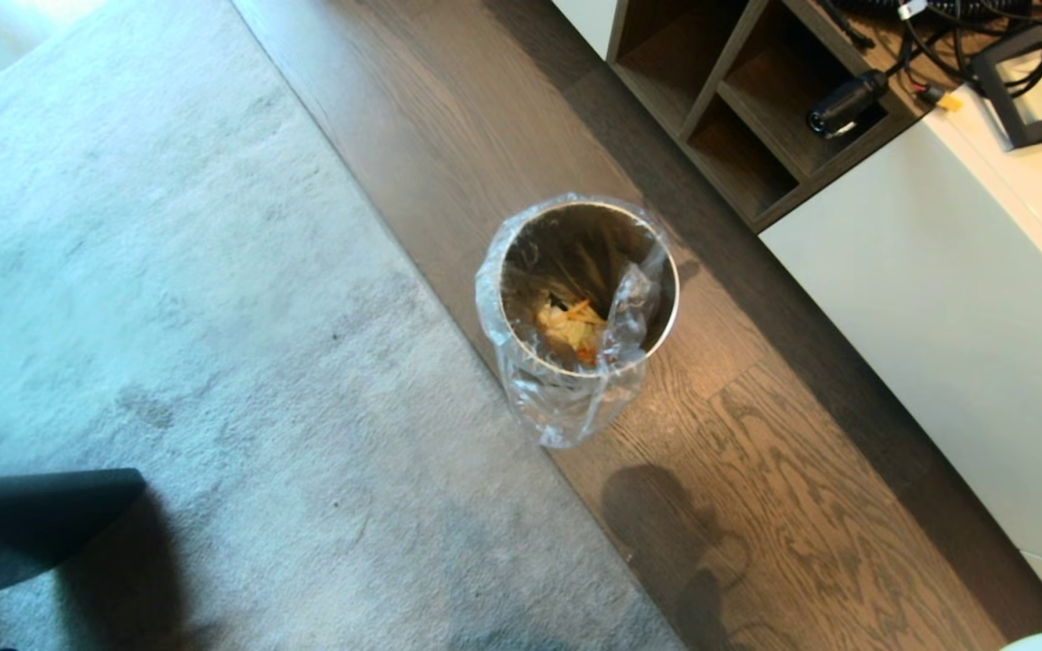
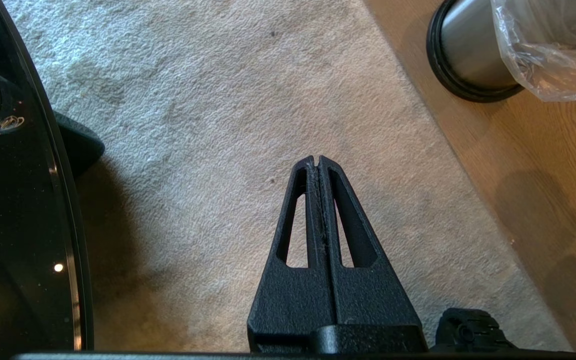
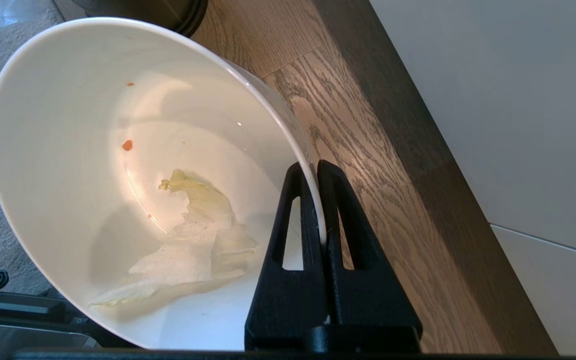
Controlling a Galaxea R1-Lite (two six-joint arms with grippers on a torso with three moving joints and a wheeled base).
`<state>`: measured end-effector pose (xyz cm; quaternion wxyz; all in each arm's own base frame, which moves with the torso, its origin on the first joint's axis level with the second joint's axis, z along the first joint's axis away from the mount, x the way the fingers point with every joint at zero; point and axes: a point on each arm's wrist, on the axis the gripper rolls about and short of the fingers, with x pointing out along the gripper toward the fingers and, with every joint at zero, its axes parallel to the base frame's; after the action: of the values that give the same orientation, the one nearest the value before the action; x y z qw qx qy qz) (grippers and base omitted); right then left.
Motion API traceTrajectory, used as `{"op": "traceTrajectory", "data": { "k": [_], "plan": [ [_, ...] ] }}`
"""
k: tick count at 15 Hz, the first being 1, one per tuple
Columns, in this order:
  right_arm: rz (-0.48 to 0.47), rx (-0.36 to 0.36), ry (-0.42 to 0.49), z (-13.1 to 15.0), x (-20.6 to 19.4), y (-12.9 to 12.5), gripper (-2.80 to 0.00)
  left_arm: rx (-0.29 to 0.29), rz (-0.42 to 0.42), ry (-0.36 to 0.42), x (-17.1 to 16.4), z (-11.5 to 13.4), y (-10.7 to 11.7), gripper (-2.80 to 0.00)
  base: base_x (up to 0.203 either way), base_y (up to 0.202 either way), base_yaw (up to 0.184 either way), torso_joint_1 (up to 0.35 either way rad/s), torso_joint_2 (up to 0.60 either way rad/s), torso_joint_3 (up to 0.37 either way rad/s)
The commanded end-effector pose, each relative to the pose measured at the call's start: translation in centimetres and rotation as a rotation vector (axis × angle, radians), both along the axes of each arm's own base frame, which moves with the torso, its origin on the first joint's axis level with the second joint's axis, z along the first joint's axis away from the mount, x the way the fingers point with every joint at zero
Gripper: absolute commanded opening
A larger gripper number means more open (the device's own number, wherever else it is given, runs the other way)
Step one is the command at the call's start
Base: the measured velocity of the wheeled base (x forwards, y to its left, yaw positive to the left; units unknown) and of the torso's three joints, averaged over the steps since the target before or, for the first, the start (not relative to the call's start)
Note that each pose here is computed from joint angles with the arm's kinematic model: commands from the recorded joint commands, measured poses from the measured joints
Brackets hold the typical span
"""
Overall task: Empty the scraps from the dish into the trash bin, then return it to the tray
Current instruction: Pour the leftover food from the bowl into the trash can
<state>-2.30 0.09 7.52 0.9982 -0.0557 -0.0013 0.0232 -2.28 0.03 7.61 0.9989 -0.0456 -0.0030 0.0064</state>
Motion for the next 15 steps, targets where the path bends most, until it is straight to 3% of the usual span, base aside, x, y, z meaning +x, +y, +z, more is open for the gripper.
{"op": "traceTrajectory", "data": {
  "k": [1,6,15],
  "plan": [
    [0.001,-0.001,0.003,0.01,0.03,0.0,-2.8,-0.001,0.001,-0.001,0.0,0.0,0.0,-2.8,0.0,0.0,0.0,0.0,0.0,0.0],
    [0.001,-0.002,0.003,0.01,0.03,0.0,-2.8,-0.001,0.001,-0.001,0.0,0.0,0.0,-2.8,0.0,0.0,0.0,0.001,0.0,0.014],
    [0.001,-0.001,0.003,0.01,0.03,0.0,-2.8,-0.001,0.001,-0.001,0.0,0.0,0.0,-2.8,0.0,0.0,0.0,0.003,0.0,0.185]
  ]
}}
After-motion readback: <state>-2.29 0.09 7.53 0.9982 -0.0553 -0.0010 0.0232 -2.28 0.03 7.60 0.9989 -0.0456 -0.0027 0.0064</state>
